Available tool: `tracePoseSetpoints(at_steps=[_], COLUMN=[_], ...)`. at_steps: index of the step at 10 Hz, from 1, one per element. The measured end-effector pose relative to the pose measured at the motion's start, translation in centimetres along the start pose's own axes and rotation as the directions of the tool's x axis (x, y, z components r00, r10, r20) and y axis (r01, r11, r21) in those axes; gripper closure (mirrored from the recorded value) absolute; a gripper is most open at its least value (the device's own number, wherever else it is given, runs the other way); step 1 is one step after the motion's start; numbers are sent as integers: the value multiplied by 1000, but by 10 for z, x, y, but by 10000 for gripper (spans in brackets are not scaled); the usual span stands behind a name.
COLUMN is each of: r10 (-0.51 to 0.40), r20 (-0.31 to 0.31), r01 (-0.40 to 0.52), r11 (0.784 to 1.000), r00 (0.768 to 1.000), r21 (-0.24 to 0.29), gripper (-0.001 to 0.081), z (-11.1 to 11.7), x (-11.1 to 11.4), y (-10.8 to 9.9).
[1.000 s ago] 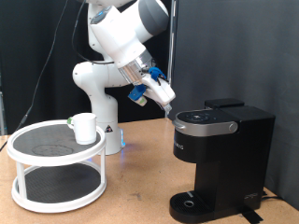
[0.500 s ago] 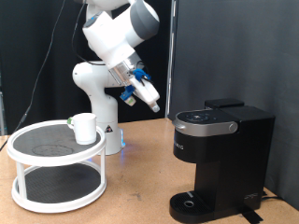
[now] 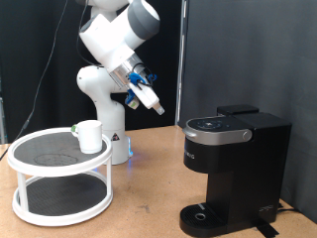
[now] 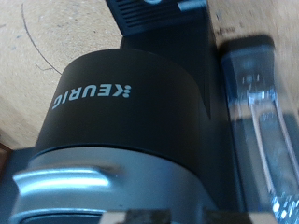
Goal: Make a cup of coffee with the keurig machine
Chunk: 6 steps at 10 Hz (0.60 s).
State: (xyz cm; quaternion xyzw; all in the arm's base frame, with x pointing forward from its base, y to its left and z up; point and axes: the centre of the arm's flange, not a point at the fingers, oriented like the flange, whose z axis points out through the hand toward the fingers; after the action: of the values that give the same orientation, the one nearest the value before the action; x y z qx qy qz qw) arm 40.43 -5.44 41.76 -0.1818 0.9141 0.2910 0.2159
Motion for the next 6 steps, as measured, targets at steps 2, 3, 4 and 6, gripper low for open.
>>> tracePoseSetpoints(at_steps=[2, 3, 4, 6], r10=[182, 217, 220, 183], r20=[35, 52, 62, 40], r01=[-183, -218, -223, -184], r11=[983, 976, 974, 982], r00=[983, 975, 973, 982], r21=[12, 23, 41, 47], gripper=[806, 806, 806, 806], z=[-16, -26, -36, -54], x=[14, 22, 29, 42], y=[-1, -1, 0, 8])
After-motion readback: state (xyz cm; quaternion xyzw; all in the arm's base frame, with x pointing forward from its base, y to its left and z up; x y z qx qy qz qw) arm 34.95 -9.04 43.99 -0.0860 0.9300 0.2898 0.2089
